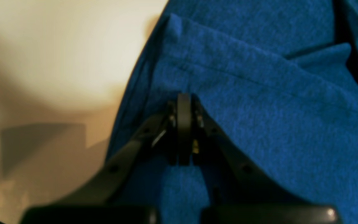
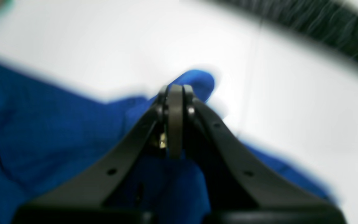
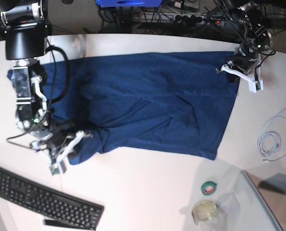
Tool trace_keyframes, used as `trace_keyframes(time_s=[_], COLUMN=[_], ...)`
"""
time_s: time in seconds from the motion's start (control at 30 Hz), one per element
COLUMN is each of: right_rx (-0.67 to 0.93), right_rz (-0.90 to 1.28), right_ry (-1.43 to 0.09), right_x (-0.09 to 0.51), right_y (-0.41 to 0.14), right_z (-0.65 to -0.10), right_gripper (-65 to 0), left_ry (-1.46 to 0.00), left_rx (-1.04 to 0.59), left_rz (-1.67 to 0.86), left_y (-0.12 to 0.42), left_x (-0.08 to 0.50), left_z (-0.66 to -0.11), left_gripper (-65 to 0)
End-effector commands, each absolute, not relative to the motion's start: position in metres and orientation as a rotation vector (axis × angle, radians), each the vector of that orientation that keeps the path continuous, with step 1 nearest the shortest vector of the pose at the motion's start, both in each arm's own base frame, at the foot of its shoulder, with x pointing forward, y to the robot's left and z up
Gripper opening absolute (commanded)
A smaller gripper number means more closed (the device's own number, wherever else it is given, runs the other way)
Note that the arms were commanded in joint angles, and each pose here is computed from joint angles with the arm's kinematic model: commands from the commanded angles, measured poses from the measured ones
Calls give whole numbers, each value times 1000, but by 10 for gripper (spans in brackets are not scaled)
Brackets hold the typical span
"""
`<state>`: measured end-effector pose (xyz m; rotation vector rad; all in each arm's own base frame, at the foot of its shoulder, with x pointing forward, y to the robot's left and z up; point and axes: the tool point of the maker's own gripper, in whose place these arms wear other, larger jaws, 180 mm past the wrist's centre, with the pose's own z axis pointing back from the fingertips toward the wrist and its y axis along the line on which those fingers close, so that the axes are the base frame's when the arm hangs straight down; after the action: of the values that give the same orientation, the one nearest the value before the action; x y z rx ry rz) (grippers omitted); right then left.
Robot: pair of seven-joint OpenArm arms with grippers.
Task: Layout the t-shirt on the table in an organized manner, then fold the t-shirt properly
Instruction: 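Pull the hem with the right gripper toward the keyboard to straighten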
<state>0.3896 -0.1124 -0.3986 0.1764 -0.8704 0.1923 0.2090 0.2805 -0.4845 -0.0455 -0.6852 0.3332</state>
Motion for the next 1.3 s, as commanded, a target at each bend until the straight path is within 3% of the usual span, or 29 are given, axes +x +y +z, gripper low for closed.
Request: trace_keyframes(time_s=[0.0, 0.2, 0.4, 0.57, 0.73, 0.97, 1.03, 1.07, 1.13, 1.2, 1.23, 1.27], right_rx=[182, 180, 165, 146, 127, 79, 77, 77, 78, 80, 80, 81], right_rz=[195, 203, 226, 202, 73, -14, -19, -22, -30, -33, -33, -34], right_ry=[-920, -719, -849, -832, -812, -718, -722, -716, -712, -716, -717, -720], right_x=[404, 378, 398, 438, 469, 459, 458, 456, 454, 454, 455, 456], right_y=[-111, -110, -108, -120, -143, -161, -163, -163, -165, -164, -164, -164], right_z=[-386, -425, -375, -371, -404, -445, -448, -452, -454, -453, -453, -452], right_gripper=[-647, -611, -330, -168, -162, -162, -180, -225, -380, -599, -650, -650], left_ry=[-705, -705, -705, -703, -703, -700, -700, -700, -700, -698, -698, -697], left_rx=[-21, -21, -21, -21, -21, -20, -20, -20, -20, -20, -20, -20], left_rz=[325, 325, 325, 325, 325, 325, 325, 325, 325, 325, 325, 325], left_y=[288, 288, 288, 288, 288, 288, 288, 288, 288, 288, 288, 288], left_x=[213, 213, 213, 213, 213, 211, 211, 211, 211, 210, 210, 210], left_z=[-477, -477, -477, -477, -477, -477, -477, -477, -477, -478, -478, -478], left_gripper=[-650, -650, -650, -650, -650, -650, -650, -650, -650, -650, -650, -650])
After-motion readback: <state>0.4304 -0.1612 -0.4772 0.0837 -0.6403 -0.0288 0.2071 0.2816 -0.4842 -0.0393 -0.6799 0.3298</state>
